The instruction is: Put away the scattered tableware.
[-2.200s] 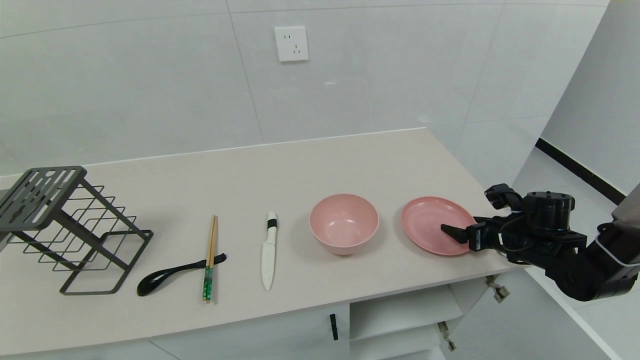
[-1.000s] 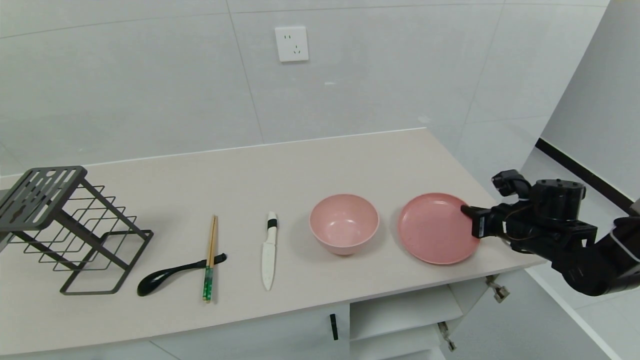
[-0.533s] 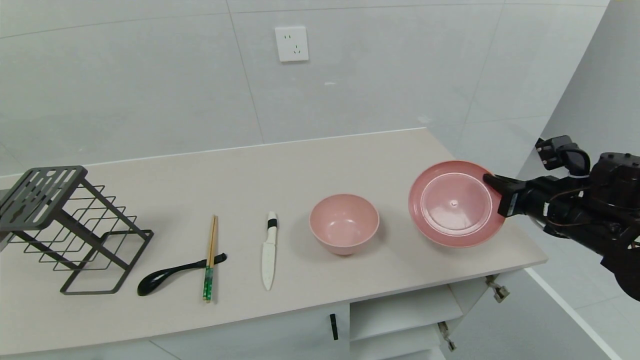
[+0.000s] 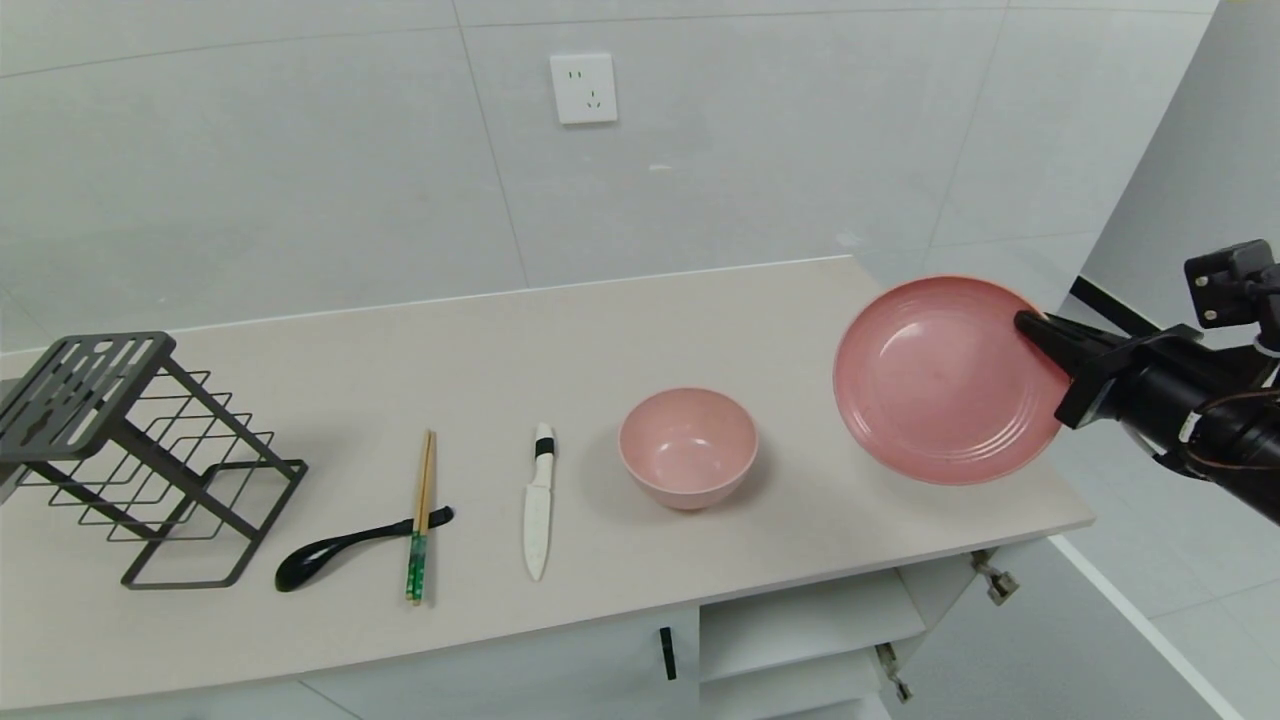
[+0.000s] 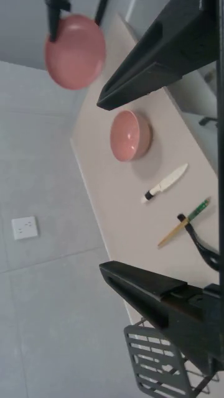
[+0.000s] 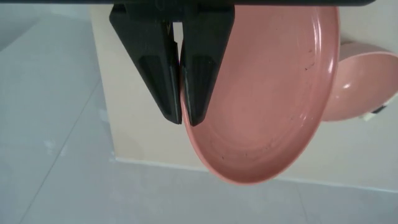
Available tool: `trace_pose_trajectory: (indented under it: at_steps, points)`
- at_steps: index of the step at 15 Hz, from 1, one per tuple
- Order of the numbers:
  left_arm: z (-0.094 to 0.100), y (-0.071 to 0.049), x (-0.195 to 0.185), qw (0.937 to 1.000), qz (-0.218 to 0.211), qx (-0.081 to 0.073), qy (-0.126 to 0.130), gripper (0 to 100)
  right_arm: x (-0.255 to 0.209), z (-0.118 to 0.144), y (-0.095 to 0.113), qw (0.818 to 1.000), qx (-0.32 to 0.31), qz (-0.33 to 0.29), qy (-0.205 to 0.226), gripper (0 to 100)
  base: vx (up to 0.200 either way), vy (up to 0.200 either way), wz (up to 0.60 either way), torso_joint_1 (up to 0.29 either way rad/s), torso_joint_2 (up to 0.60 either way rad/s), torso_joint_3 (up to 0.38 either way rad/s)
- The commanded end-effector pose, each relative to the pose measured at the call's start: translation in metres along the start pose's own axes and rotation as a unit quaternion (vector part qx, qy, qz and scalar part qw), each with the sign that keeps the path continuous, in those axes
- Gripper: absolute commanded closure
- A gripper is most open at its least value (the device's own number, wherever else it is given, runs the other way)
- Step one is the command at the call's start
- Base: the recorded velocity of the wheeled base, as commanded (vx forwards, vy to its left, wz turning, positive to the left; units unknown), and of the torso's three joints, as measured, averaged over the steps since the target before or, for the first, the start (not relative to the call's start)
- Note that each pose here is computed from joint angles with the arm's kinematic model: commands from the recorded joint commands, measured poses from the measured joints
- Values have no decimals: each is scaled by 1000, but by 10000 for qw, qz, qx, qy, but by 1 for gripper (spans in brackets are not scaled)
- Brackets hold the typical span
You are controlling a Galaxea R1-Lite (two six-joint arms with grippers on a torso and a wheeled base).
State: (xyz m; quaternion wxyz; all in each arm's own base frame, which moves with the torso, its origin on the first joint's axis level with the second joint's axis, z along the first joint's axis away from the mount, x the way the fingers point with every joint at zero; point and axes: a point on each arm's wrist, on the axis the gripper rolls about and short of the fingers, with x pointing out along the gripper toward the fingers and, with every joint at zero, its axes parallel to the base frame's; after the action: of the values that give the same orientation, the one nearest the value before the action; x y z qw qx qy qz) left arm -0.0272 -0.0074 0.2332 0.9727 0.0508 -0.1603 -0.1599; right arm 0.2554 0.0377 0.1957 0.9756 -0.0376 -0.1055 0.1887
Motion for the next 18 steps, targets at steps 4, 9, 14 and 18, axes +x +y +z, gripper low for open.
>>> trace_pose_trajectory:
  at_steps: [4, 9, 14, 18]
  points:
    - [-14, 22, 98, 9860, -1488, -6, 752, 0, -5, 8, -1, 9996, -62, 22, -292, 100, 0, 0, 0, 0, 0, 0]
    - [-33, 23, 156, 9654, -2585, -299, 177, 0, -27, 21, -3, 9984, -204, -33, -517, 100, 0, 0, 0, 0, 0, 0]
    - [-64, 27, 186, 9566, -2330, -1425, 1011, 0, -47, 34, 0, 9967, -288, -83, -759, 100, 0, 0, 0, 0, 0, 0]
    - [-108, 22, 222, 9560, -1477, -1638, 1933, 0, -48, 33, -2, 9967, -306, -126, -737, 100, 0, 0, 0, 0, 0, 0]
